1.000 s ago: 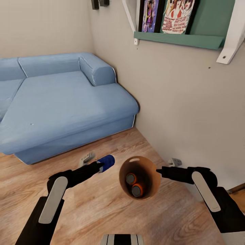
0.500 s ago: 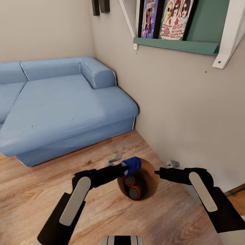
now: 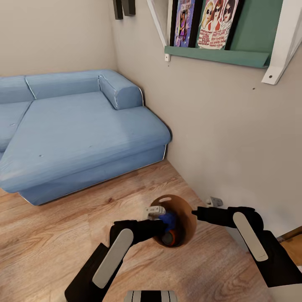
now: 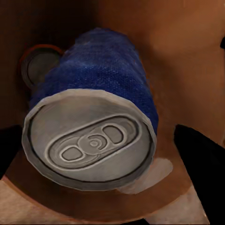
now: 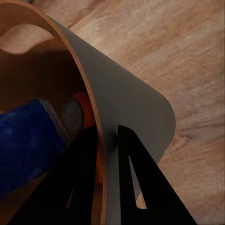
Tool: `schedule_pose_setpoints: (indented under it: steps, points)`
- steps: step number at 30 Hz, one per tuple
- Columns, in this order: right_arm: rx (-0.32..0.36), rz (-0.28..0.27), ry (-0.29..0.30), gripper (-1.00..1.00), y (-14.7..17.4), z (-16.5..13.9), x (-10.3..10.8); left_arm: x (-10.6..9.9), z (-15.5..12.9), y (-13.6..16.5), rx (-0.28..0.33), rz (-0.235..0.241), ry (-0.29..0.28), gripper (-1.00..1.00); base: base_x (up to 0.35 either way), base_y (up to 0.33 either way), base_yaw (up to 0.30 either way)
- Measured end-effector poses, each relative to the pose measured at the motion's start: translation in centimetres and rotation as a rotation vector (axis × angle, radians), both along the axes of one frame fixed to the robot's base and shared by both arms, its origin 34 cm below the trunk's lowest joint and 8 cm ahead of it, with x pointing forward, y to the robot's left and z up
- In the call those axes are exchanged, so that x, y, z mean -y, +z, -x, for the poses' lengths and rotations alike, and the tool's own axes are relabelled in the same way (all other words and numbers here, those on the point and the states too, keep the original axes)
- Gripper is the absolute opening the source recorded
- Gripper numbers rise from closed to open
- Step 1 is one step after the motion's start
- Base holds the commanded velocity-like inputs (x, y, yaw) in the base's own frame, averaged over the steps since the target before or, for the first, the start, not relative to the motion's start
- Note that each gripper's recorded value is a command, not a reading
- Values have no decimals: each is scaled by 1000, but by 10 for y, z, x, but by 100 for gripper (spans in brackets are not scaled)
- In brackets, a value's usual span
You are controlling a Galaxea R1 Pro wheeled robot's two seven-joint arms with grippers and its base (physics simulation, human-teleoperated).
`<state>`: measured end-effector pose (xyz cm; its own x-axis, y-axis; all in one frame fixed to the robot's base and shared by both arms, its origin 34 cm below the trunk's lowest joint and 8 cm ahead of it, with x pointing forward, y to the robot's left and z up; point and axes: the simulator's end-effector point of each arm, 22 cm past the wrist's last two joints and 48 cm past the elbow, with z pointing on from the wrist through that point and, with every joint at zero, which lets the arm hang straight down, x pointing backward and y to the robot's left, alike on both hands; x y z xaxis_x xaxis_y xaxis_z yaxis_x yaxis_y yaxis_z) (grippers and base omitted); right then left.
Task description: Put the three can of soda from the living room inside the tash can in the kitchen.
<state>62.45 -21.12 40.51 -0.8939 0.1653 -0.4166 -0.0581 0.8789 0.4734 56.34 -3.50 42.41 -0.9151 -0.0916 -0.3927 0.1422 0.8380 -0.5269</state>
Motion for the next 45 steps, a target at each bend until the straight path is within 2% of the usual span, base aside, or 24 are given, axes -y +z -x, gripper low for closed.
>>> schedule_pose_setpoints:
  steps: [1, 6, 12, 14, 15, 16, 17, 18, 19, 20, 22, 23, 24, 26, 29, 32, 34, 35, 38, 40, 42, 45]
  points:
    - [1, 8, 1, -100, -1, 0, 1, 7, 3, -2, -4, -5, -19, 100, 0, 0, 0]
    - [0, -9, 3, -100, 1, 1, -3, 13, 5, -1, 2, -8, -38, 100, 0, 0, 0]
    - [-3, -3, 1, -100, -1, 1, -1, 11, -5, 15, 47, 13, -20, 100, 0, 0, 0]
    - [-4, 2, -2, -100, -2, 0, 1, -3, -12, 24, 71, 21, 14, 100, 0, 0, 0]
    - [-10, -3, -6, -100, -3, 1, 1, -23, -18, 20, 70, 14, 57, 100, 0, 0, 0]
    - [-15, -8, -8, -100, -4, 1, 1, -34, -21, 18, 66, 14, 86, 100, 0, 0, 0]
    - [-25, -15, -13, -100, -7, 2, 1, -57, -27, 12, 58, 12, 153, 100, 0, 0, 0]
    - [-36, -21, -19, -100, -11, 3, 2, -92, -31, 2, 42, 21, 260, 100, 0, 0, 0]
    - [-44, -18, -23, -100, -13, 3, 4, -110, -32, -3, 34, 40, 316, 100, 0, 0, 0]
    - [-47, -10, -25, -100, -15, 3, 6, -118, -33, -5, 34, 52, 338, 100, 0, 0, 0]
    - [-64, 1, -33, -100, -22, 5, 11, -149, -35, -11, 42, 62, 392, 100, 0, 0, 0]
    - [-73, 2, -42, -100, -25, 6, 15, -169, -34, -16, 42, 50, 418, 100, 0, 0, 0]
    - [-77, 4, -49, -100, -27, 6, 17, -180, -32, -19, 38, 44, 434, 100, 0, 0, 0]
    - [-94, -19, -96, -100, -31, 4, 29, -221, -21, -34, 13, 13, 505, 100, 0, 0, 0]
    - [-97, -17, -167, -100, -31, -4, 53, -260, -1, -52, -30, -17, 586, 100, 0, 0, 0]
    - [-104, 21, -205, -100, -35, -6, 70, -278, 17, -65, -68, -30, 630, 100, 0, 0, 0]
    - [-107, 27, -222, -100, -37, -6, 70, -281, 25, -70, -85, -32, 645, 100, 0, 0, 0]
    - [-108, 18, -224, -100, -38, -6, 65, -282, 26, -71, -89, -31, 647, 100, 0, 0, 0]
    - [-107, -64, -228, -100, -32, -9, 44, -283, 28, -74, -91, -34, 653, 100, 0, 0, 0]
    - [-114, -90, -237, -100, -31, -9, 38, -288, 44, -91, -131, -61, 660, 100, 0, 0, 0]
    - [-125, -46, -247, -100, -37, -7, 45, -293, 54, -103, -154, -78, 673, 100, 0, 3, 0]
    - [-136, 69, -259, -100, -47, -3, 68, -297, 61, -112, -170, -90, 686, 100, 0, 112, 0]
